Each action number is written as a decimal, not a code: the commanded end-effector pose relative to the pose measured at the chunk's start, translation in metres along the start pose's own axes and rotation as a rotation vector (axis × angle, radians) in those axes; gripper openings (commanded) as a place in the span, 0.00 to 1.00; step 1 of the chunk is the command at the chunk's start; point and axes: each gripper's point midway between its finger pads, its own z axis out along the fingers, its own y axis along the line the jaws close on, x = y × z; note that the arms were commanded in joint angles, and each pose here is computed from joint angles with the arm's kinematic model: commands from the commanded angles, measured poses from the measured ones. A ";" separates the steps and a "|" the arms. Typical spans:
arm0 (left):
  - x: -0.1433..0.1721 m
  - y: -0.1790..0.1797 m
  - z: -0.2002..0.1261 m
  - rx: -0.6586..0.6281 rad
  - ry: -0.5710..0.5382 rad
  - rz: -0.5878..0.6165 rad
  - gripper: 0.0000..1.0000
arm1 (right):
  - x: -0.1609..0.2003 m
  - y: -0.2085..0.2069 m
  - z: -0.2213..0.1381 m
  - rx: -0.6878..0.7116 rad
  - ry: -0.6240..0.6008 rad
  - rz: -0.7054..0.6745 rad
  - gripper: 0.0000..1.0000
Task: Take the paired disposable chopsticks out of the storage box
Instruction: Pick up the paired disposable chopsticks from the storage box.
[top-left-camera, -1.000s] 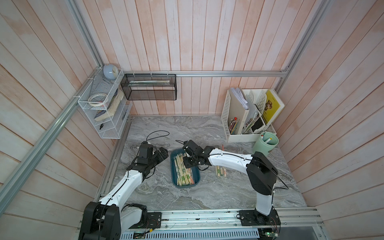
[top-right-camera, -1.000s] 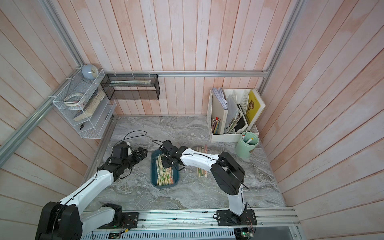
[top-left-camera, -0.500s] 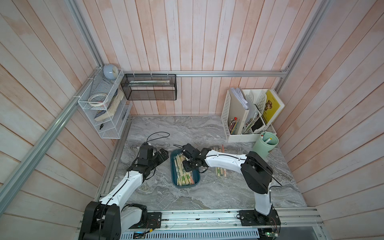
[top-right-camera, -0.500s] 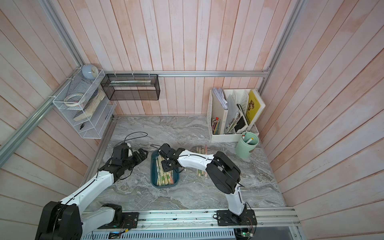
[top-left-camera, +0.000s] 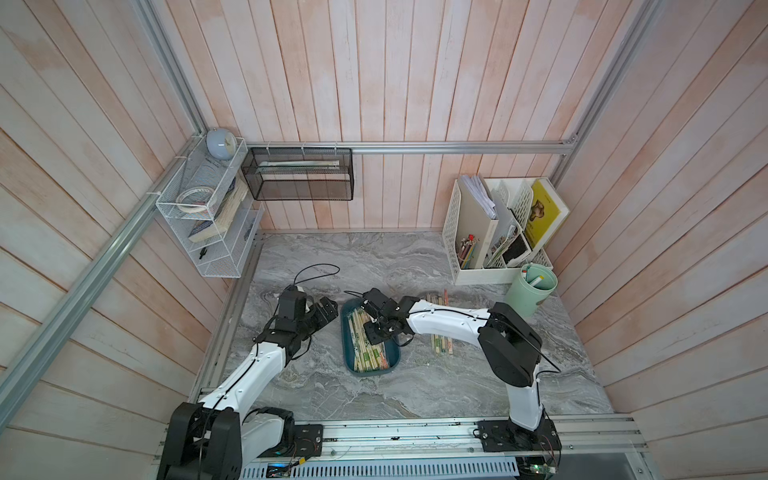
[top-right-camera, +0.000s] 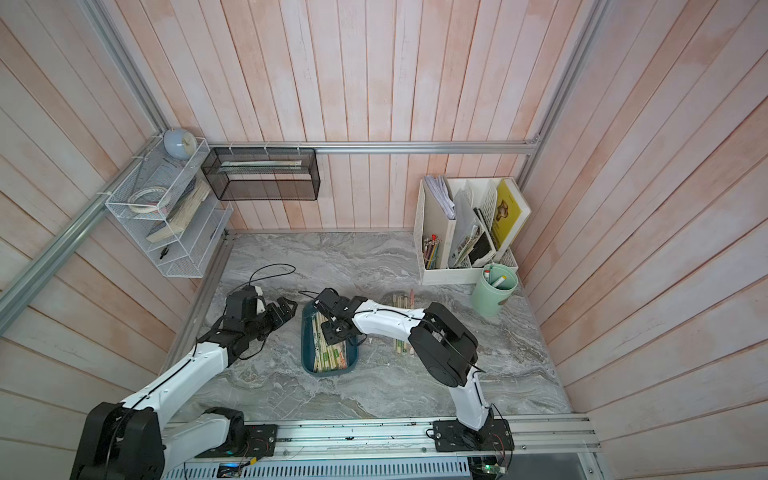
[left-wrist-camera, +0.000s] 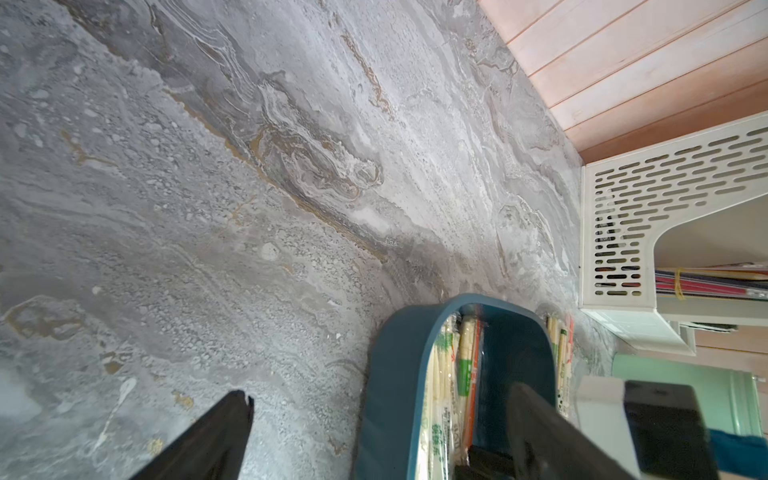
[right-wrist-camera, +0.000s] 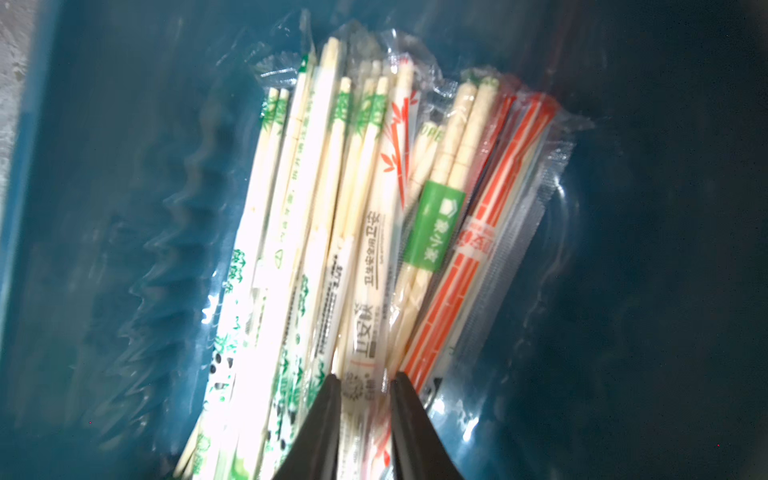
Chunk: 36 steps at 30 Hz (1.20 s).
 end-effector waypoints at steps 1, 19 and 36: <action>0.003 0.003 0.001 0.003 0.002 -0.002 1.00 | 0.005 0.001 0.005 0.020 0.025 -0.019 0.25; 0.004 0.004 0.001 0.006 0.003 -0.004 1.00 | 0.015 -0.002 0.014 0.031 0.057 -0.023 0.19; 0.003 0.001 0.001 0.016 0.004 -0.005 1.00 | 0.004 -0.006 -0.008 0.043 0.014 -0.007 0.09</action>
